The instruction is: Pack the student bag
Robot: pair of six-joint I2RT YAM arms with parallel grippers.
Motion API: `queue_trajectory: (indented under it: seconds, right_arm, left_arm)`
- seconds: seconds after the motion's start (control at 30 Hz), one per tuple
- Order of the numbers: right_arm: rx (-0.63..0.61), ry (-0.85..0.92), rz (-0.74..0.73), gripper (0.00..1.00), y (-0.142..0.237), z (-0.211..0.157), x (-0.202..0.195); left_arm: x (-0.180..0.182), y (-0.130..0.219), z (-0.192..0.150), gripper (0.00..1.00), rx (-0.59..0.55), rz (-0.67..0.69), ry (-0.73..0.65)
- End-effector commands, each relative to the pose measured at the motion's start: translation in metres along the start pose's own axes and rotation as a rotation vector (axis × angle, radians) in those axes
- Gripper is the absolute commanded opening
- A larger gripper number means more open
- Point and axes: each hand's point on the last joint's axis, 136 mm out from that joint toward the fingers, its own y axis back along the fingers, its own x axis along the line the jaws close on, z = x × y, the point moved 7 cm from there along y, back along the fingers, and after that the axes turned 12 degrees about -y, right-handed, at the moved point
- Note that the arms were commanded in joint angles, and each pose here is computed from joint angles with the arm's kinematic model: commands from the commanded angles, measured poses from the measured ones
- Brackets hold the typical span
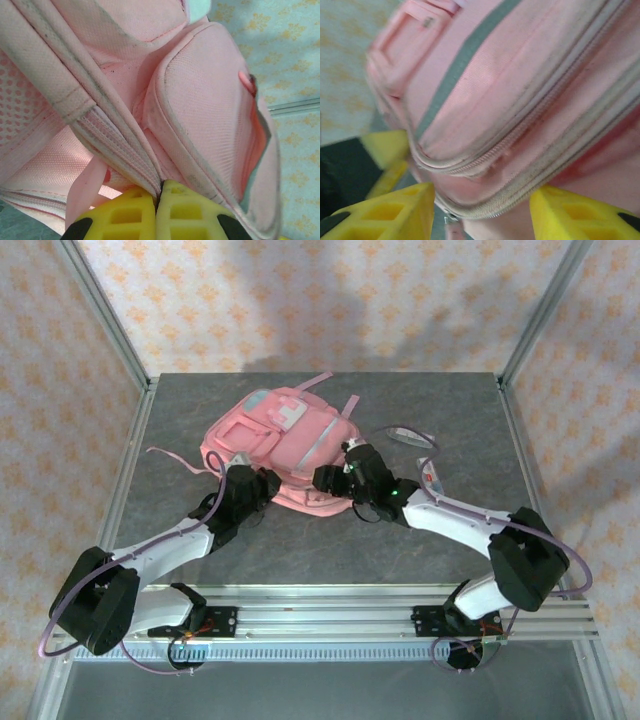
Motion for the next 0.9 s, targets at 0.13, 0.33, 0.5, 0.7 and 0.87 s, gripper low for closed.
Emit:
queue_trajectory:
  seconds: [0.13, 0.33, 0.5, 0.7, 0.87]
  right_arm:
    - [-0.087, 0.039, -0.255, 0.55, 0.038, 0.01, -0.014]
    - [-0.039, 0.139, -0.214, 0.53, 0.04, -0.011, 0.008]
    - [-0.017, 0.181, -0.154, 0.52, 0.03, -0.018, 0.019]
    - [0.002, 0.212, -0.126, 0.5, 0.013, -0.017, 0.028]
    - [0.025, 0.223, -0.126, 0.46, 0.0, -0.02, 0.029]
  left_arm:
    - [-0.029, 0.006, 0.014, 0.0, -0.066, -0.161, 0.037]
    - [-0.033, 0.004, 0.013, 0.0, -0.059, -0.171, 0.034]
    - [-0.031, 0.004, 0.012, 0.0, -0.055, -0.167, 0.035]
    - [-0.032, 0.006, 0.012, 0.0, -0.057, -0.169, 0.035]
    - [-0.033, 0.006, 0.012, 0.0, -0.057, -0.171, 0.036]
